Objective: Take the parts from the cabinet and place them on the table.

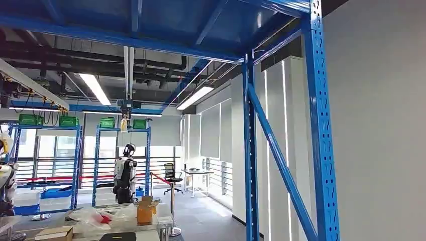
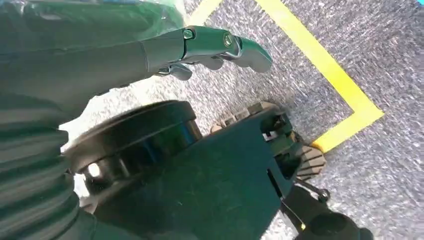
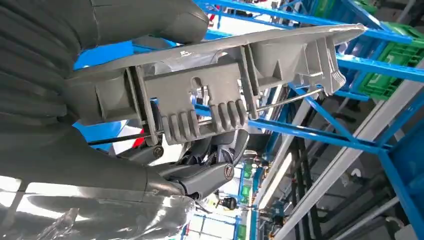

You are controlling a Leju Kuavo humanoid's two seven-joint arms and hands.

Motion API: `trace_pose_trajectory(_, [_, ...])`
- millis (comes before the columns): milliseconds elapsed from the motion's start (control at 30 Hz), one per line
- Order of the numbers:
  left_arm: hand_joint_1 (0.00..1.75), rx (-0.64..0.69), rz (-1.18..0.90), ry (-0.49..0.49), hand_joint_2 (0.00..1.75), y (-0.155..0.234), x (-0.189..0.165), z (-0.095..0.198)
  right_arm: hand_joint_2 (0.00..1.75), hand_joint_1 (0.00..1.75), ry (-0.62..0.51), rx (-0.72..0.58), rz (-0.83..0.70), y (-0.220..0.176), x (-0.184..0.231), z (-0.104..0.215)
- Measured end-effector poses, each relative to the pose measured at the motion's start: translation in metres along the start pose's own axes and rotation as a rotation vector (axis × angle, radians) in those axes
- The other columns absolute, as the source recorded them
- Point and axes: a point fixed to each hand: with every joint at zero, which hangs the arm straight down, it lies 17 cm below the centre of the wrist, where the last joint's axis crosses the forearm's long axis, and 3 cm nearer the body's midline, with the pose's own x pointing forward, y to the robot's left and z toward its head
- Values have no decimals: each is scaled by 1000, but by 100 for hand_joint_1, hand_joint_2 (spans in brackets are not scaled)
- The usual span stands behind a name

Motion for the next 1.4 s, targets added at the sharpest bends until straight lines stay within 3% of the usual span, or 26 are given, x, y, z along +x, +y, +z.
trace_pose_trajectory(1400, [0,1,76,9,175,-4,-9,3,175,175,22,-42,66,2,-5,8])
